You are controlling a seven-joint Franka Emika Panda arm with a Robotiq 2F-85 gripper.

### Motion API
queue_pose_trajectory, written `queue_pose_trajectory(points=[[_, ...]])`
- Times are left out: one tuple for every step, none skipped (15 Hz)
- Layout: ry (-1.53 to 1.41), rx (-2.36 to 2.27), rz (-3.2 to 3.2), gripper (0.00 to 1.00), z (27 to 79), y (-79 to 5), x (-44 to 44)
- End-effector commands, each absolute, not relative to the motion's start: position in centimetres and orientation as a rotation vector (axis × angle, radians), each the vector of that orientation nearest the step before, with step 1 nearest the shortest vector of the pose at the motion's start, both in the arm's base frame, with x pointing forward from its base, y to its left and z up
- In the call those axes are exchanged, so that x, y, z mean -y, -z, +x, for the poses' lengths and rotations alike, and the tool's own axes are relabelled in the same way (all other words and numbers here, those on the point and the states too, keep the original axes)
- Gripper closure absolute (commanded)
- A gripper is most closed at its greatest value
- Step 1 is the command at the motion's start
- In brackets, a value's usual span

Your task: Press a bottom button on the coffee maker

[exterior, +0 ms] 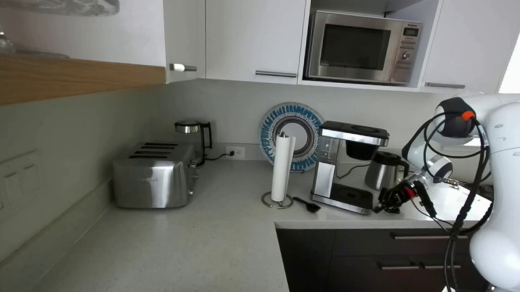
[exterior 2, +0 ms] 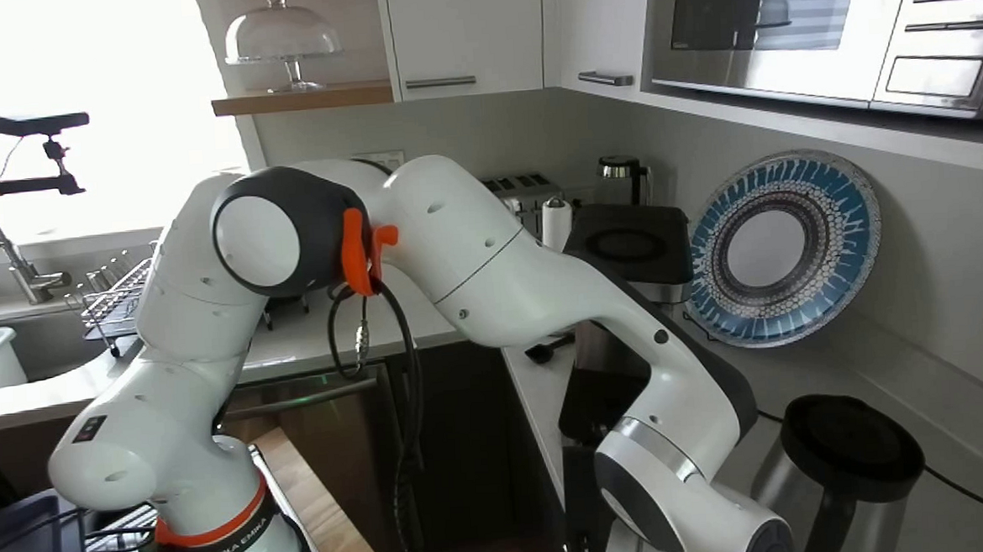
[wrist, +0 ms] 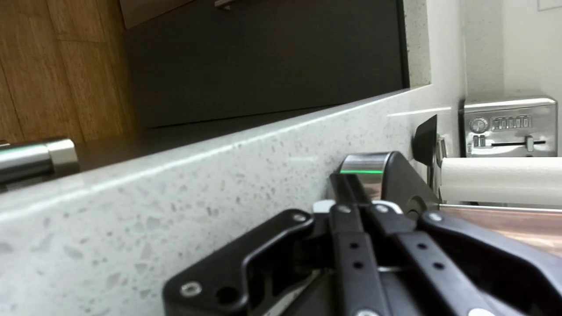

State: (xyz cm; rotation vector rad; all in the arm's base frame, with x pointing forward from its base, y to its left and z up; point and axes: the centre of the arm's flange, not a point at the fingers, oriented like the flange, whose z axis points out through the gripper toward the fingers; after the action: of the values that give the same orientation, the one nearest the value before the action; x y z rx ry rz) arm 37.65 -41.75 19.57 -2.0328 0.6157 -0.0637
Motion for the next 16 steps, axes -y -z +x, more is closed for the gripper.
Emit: queue_pose_trajectory(points=[[0.056,-0.619,-2.025,1.0,38.14,-19.58,40.66],[0.067,-0.613,-2.016,1.0,38.26,-19.55,40.57],[0.066,-0.613,-2.011,1.0,38.3,-19.56,40.51],[0.079,-0.609,-2.014,1.0,38.39,-19.55,40.46],[0.077,-0.608,-2.009,1.0,38.42,-19.56,40.4],[0.086,-0.602,-2.005,1.0,38.51,-19.57,40.34],[0.093,-0.596,-2.007,1.0,38.56,-19.56,40.27],[0.101,-0.587,-2.012,1.0,38.61,-19.63,40.29],[0.102,-0.585,-2.013,1.0,38.64,-19.67,40.32],[0.107,-0.58,-2.026,1.0,38.67,-19.7,40.43],[0.102,-0.582,-2.031,1.0,38.6,-19.71,40.5],[0.098,-0.582,-2.039,1.0,38.53,-19.78,40.63],[0.082,-0.59,-2.043,1.0,38.37,-19.9,40.7],[0.061,-0.601,-2.047,1.0,38.11,-20.06,40.77],[0.047,-0.609,-2.05,1.0,37.96,-20.15,40.79],[0.03,-0.612,-2.053,1.0,37.79,-20.36,40.92]])
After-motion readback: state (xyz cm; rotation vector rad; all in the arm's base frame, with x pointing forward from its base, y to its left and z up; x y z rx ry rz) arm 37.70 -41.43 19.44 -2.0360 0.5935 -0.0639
